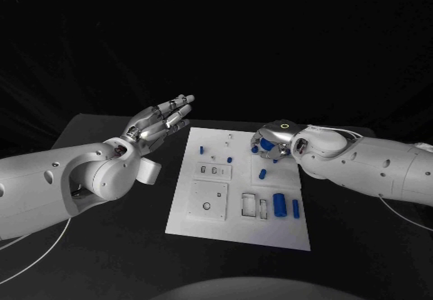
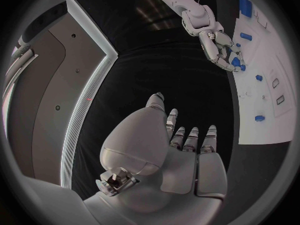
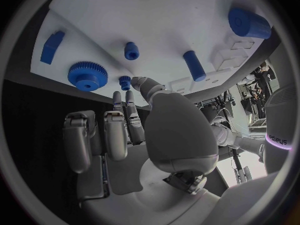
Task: Assemble the parts on the task board
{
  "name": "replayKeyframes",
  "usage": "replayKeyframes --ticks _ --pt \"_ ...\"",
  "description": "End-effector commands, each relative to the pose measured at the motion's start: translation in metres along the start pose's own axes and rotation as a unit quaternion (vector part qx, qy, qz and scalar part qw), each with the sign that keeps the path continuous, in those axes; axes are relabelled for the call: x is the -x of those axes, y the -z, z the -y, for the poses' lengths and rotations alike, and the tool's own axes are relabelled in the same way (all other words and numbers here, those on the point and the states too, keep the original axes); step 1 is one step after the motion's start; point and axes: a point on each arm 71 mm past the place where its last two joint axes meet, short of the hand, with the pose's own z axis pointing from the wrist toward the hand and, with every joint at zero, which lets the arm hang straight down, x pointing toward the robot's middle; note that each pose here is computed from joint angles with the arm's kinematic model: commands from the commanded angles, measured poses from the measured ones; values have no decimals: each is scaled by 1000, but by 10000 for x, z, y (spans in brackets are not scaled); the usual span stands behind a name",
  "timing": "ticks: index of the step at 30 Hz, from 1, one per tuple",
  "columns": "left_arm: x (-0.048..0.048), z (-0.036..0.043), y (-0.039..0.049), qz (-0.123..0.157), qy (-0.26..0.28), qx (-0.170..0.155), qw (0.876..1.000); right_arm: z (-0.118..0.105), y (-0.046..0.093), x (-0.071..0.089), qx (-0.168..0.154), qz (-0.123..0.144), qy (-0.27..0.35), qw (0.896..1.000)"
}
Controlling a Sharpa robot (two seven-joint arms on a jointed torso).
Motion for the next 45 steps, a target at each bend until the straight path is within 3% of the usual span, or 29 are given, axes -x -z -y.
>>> replayKeyframes --ticks 1,14,45 --pt "-28 7 -3 -14 1 -3 1000 4 -9 0 0 3 3 1000" --pt "-22 0 0 -14 1 1 1000 22 -56 8 -3 10 5 1000" --pt "-18 -9 -2 -15 1 7 1000 -14 -188 -58 2 -17 4 1000"
